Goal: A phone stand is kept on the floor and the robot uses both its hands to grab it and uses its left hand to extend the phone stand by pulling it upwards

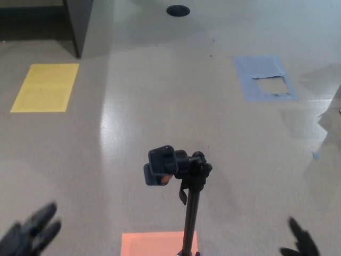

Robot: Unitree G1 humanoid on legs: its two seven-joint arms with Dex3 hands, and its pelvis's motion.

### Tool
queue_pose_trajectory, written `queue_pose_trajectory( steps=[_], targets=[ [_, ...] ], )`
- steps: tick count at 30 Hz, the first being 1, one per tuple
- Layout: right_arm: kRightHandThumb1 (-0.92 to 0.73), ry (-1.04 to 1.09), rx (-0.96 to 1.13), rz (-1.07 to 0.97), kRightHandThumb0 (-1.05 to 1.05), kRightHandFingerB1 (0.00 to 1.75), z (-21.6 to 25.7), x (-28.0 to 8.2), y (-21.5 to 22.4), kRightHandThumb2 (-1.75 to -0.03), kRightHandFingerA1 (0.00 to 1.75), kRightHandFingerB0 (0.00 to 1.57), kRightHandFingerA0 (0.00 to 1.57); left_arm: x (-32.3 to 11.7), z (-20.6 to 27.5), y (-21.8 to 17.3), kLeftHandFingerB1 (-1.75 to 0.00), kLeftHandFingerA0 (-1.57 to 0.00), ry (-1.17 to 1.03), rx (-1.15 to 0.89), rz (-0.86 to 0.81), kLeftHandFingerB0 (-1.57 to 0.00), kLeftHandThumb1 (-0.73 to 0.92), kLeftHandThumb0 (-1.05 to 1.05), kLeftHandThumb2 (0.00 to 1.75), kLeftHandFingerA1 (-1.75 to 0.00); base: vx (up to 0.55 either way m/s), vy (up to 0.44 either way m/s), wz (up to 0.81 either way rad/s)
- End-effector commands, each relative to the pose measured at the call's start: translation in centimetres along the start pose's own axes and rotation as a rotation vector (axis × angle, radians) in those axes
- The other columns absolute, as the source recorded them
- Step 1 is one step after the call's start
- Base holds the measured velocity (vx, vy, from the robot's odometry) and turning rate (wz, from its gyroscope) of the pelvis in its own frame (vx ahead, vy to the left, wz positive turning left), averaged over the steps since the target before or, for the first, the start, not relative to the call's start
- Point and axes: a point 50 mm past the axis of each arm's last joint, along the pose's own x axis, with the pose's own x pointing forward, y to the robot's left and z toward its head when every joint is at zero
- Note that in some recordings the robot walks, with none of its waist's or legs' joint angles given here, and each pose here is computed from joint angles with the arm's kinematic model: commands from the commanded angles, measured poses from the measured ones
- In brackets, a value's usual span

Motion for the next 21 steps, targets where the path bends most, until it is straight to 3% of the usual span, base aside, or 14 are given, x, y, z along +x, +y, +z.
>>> queue_pose_trajectory(
  steps=[1,7,8,9,10,15,18,19,21],
  targets=[
    [-0.58,-0.11,-0.061,0.001,-1.02,0.29,2.4,0.8,1.4,-1.03,0.49,0.0,0.0,2.7,2.7,-0.1,-0.29,-0.28,-0.189,-0.026,-0.049,-0.23,0.7,-0.93,0.63,-0.3,0.0,0.0,0.0],
    [-0.58,-0.106,-0.12,-0.011,-1.05,0.29,2.9,1.3,1.1,-1.05,0.52,0.0,0.0,5.1,2.7,0.1,-0.28,-0.23,-0.208,-0.013,-0.071,-0.18,0.72,-0.91,0.63,-0.3,0.0,0.0,0.02],
    [-0.46,-0.098,-0.115,-0.011,-1.05,0.31,3.0,1.5,1.0,-0.95,0.54,0.0,0.01,6.0,3.3,0.1,-0.28,-0.22,-0.233,-0.021,-0.065,-0.18,0.74,-0.91,0.64,-0.29,0.0,0.0,0.0],
    [-0.46,-0.096,-0.115,-0.011,-1.05,0.31,3.0,1.5,1.0,-0.95,0.54,0.0,0.01,6.2,3.4,0.2,-0.28,-0.22,-0.235,-0.022,-0.065,-0.18,0.74,-0.91,0.64,-0.29,0.0,0.0,0.0],
    [-0.65,-0.107,-0.123,-0.017,-1.05,0.12,3.2,1.7,0.9,-0.68,0.69,0.0,0.0,6.5,3.5,0.1,-0.28,-0.24,-0.238,-0.034,-0.063,-0.2,0.77,-0.91,0.64,-0.3,0.0,0.0,0.0],
    [-0.65,-0.116,-0.123,-0.012,-1.05,0.15,3.6,1.9,1.2,-0.65,0.73,0.0,0.0,6.4,2.9,-0.2,-0.27,-0.26,-0.214,-0.063,-0.056,-0.19,0.79,-0.91,0.65,-0.3,0.0,0.0,0.0],
    [-0.65,-0.127,-0.118,-0.009,-1.05,0.18,3.9,2.1,1.4,-0.65,0.72,0.0,0.0,6.5,2.5,-0.5,-0.27,-0.25,-0.2,-0.058,-0.058,-0.18,0.81,-0.91,0.66,-0.31,0.0,0.0,0.0],
    [-0.5,-0.134,-0.11,-0.005,-1.05,0.37,4.1,2.2,1.5,-0.96,0.54,0.0,0.01,6.6,2.1,-0.5,-0.27,-0.23,-0.187,-0.062,-0.069,-0.17,0.83,-0.92,0.66,-0.3,0.0,0.0,0.0],
    [-0.49,-0.148,-0.095,0.003,-1.05,0.37,4.4,2.2,1.8,-0.95,0.52,0.0,0.0,6.7,1.4,-0.6,-0.27,-0.24,-0.159,-0.069,-0.083,-0.17,0.83,-0.92,0.66,-0.3,0.0,0.0,0.0]
  ],
)
